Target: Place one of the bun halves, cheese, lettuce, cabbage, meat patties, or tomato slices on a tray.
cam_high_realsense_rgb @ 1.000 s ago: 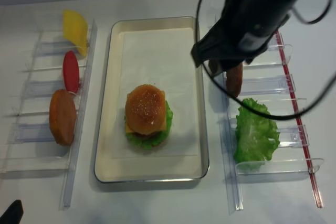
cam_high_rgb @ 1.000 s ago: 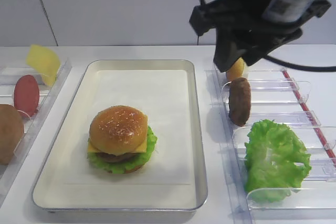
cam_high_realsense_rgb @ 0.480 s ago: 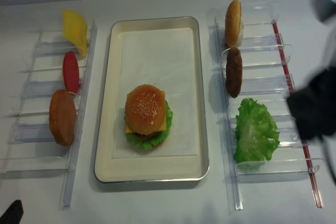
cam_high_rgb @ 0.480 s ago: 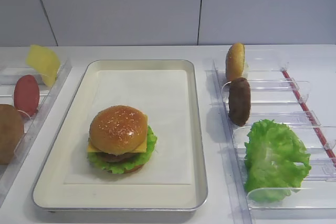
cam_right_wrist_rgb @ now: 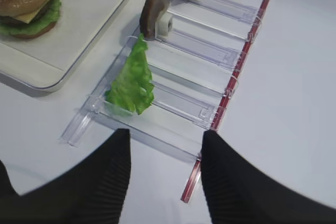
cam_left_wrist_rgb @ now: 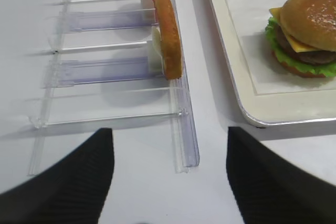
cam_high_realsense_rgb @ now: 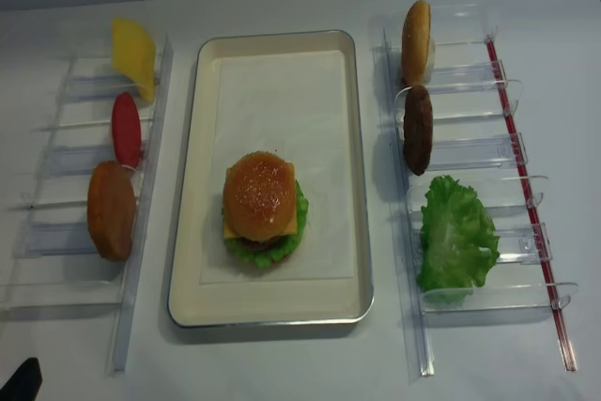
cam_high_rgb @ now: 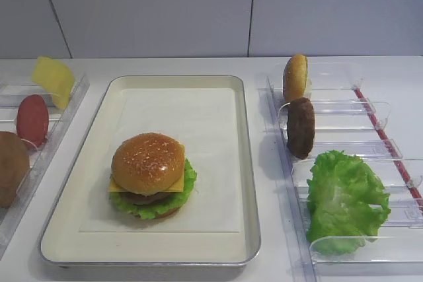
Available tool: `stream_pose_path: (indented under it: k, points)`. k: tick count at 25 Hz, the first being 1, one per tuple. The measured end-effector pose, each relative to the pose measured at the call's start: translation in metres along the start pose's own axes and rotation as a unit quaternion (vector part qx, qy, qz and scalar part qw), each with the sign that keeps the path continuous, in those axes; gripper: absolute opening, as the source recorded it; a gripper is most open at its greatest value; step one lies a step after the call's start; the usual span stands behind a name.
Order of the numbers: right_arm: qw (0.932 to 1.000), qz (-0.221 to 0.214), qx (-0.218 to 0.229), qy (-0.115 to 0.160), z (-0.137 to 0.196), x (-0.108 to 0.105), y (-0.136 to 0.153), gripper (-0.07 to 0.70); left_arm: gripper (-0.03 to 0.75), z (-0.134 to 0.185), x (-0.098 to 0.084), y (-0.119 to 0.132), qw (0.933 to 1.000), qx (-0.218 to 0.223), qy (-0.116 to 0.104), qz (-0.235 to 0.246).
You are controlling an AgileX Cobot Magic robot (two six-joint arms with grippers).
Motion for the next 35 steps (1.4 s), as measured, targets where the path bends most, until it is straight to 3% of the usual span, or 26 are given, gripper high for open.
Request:
stream_pose_path:
  k: [7, 10, 12, 18, 21, 28, 35]
  points:
    - [0.9975, 0.059, -0.018, 0.035, 0.034, -0.014, 0.003, 0.361, 0.448, 0.0, 0.0, 0.0, 1.0, 0.0, 0.0, 0.0]
    - [0.9965, 0.068, -0.02, 0.045, 0.044, -0.009, 0.006, 0.361, 0.448, 0.0, 0.0, 0.0, 1.0, 0.0, 0.0, 0.0]
    - [0.9944, 0.078, -0.03, 0.065, 0.048, -0.006, 0.005, 0.361, 0.448, 0.0, 0.0, 0.0, 1.0, 0.0, 0.0, 0.0]
    - [0.9785, 0.151, -0.067, 0.123, 0.058, -0.013, 0.01, 0.361, 0.448, 0.0, 0.0, 0.0, 1.0, 0.0, 0.0, 0.0]
    - [0.9715, 0.177, -0.058, 0.147, 0.067, -0.017, 0.017, 0.361, 0.448, 0.0, 0.0, 0.0, 1.0, 0.0, 0.0, 0.0]
    - [0.9701, 0.195, -0.074, 0.124, 0.061, -0.024, 0.021, 0.361, 0.448, 0.0, 0.0, 0.0, 1.0, 0.0, 0.0, 0.0]
    - [0.9695, 0.197, -0.08, 0.121, 0.06, -0.026, 0.024, 0.361, 0.448, 0.0, 0.0, 0.0, 1.0, 0.0, 0.0, 0.0]
Point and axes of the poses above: a point on each arm's last joint axis where the gripper is mounted, y pointing out along that axis toward the gripper, x along the wrist's bending axis when the last joint is at zero, z = x × y, the point moved 9 cm from there along y, pointing out along that axis toward the gripper, and after that the axes turned 4 degrees about y, right-handed, at the moved point
